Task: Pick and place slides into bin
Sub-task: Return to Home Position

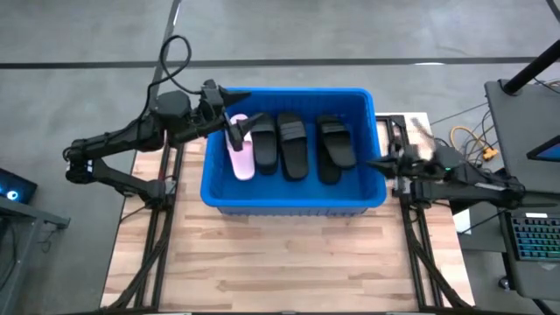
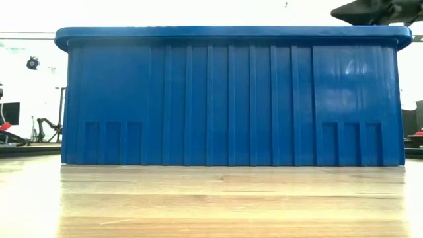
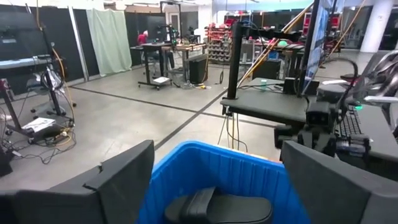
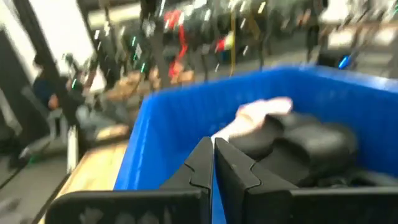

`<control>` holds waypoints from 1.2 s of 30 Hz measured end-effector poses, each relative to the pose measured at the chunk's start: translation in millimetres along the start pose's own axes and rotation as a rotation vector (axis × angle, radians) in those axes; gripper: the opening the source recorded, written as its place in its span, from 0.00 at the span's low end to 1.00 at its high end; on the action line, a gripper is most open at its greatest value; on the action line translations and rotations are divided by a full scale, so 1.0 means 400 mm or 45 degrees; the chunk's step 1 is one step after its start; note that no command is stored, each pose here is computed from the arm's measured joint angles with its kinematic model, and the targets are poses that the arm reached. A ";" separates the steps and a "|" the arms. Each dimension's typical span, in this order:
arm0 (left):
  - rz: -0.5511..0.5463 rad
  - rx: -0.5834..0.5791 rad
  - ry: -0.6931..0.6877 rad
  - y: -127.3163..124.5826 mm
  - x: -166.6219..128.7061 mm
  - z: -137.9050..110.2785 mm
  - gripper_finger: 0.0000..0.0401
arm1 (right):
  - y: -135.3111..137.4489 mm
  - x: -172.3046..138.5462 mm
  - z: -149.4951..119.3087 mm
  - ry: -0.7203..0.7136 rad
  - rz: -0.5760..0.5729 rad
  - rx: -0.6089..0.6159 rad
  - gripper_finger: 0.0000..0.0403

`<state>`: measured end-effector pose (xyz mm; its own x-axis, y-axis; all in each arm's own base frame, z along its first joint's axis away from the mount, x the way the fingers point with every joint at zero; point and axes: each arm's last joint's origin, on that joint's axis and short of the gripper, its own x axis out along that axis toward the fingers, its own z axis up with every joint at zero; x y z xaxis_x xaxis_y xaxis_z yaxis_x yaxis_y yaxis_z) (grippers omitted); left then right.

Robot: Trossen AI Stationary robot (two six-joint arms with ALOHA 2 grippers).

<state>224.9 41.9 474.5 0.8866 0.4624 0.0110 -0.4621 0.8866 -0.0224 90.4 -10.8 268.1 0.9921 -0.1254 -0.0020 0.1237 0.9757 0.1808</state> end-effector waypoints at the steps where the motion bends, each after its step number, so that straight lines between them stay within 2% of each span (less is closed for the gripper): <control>1: 0.000 0.000 -0.003 0.000 0.001 0.000 0.82 | 0.001 -0.014 0.005 -0.046 -0.009 -0.006 0.02; 4: 0.000 0.005 -0.007 0.000 0.001 0.001 0.72 | 0.003 -0.047 0.008 -0.151 0.012 0.003 0.02; 8: 0.000 0.022 -0.012 0.000 0.000 0.003 0.55 | -0.001 -0.069 -0.023 -0.234 0.046 -0.009 0.02; 12: -0.002 0.111 -0.009 0.000 0.000 0.002 0.33 | -0.001 -0.047 -0.052 -0.306 0.123 -0.077 0.02; 15: -0.014 0.178 -0.009 -0.001 0.000 0.002 0.15 | 0.000 -0.035 -0.059 -0.474 0.171 -0.102 0.02; 17: -0.077 0.223 -0.012 -0.004 0.000 0.001 0.05 | -0.004 -0.026 -0.083 -0.515 0.184 -0.096 0.02; 22: -0.240 0.282 0.026 -0.017 0.006 -0.012 0.01 | -0.011 -0.017 -0.130 -0.589 0.230 -0.032 0.02; 26: -0.262 0.367 0.376 -0.011 -0.001 -0.082 0.00 | -0.014 -0.008 -0.152 -0.535 0.240 0.035 0.02; 29: -0.326 0.315 0.573 -0.011 -0.013 -0.123 0.00 | -0.015 -0.007 -0.154 -0.524 0.239 0.043 0.02; 31: -0.489 0.262 0.572 -0.021 -0.016 -0.137 0.00 | -0.015 -0.008 -0.153 -0.533 0.226 0.052 0.02; 33: -0.682 0.237 0.492 -0.034 -0.016 -0.145 0.00 | -0.018 -0.008 -0.151 -0.542 0.186 0.076 0.02; 36: -0.807 0.182 0.361 -0.051 -0.022 -0.160 0.00 | -0.022 -0.007 -0.151 -0.554 0.106 0.100 0.02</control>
<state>227.8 18.7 411.0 0.9477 -0.1475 -0.2830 0.1636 0.9860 0.0339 87.6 -8.3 207.0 0.8956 -0.1275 0.4262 0.0255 0.9712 0.2369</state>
